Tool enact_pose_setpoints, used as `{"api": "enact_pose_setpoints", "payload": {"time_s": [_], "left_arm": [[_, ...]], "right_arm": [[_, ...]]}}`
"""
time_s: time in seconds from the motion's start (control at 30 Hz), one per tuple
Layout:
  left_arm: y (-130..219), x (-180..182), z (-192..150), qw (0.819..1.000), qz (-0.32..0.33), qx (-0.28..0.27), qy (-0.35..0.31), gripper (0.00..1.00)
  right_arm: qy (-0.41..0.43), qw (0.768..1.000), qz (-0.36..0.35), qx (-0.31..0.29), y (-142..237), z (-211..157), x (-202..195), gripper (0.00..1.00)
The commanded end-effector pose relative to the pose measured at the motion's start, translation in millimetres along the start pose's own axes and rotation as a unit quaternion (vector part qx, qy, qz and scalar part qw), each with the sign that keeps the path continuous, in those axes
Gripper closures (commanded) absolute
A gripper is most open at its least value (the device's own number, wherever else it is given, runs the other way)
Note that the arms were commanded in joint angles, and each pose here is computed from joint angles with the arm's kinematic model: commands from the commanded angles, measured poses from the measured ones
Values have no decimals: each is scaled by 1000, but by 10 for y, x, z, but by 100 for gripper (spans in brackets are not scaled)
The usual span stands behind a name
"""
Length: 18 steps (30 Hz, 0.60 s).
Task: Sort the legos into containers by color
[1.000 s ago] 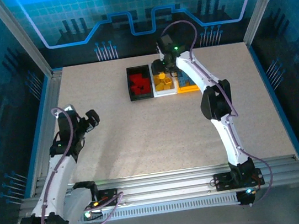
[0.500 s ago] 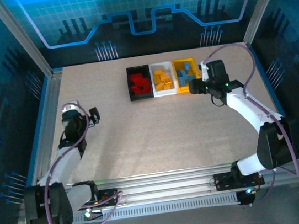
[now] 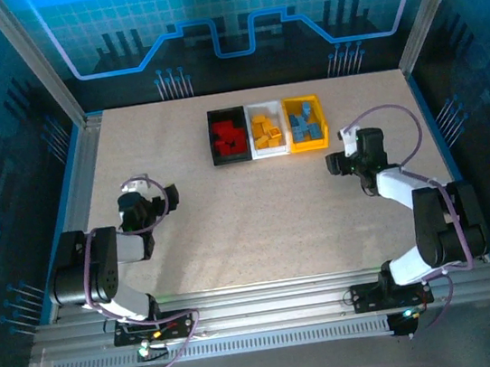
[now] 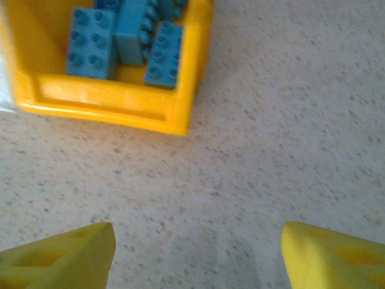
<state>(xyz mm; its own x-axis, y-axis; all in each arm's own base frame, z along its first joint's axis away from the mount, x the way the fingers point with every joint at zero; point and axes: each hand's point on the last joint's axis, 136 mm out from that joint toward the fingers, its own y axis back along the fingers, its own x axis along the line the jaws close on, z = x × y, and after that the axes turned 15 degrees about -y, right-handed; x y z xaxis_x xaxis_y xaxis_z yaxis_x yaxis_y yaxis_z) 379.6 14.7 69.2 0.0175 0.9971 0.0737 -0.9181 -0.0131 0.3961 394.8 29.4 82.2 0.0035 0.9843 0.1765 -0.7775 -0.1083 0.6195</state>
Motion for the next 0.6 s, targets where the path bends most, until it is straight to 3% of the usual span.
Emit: {"api": "enact_pose_setpoints", "payload": {"time_s": [0.0, 0.1, 0.2, 0.3, 0.33, 0.43, 0.57], "left_arm": [[-11, -29, 313, 998, -9, -52, -14, 1], [-23, -68, 327, 998, -20, -52, -20, 1], [-34, -107, 324, 998, -28, -49, -26, 1], [-39, -121, 324, 998, -30, -47, -29, 1], [-45, -144, 335, 998, -37, -48, -33, 1], [-62, -210, 338, 997, -48, -43, -44, 1], [-58, -210, 336, 997, -48, -44, -45, 1]], "right_arm": [[46, 993, 49, -95, 99, 178, 285, 25], [32, 994, 38, -101, 51, 147, 203, 25], [26, 987, 51, -150, 98, 75, 162, 24], [22, 990, 33, -138, 68, 92, 131, 23], [8, 991, 32, -126, 46, 84, 80, 20], [4, 991, 32, -128, 49, 99, 67, 0], [4, 991, 33, -128, 51, 93, 68, 0]]}}
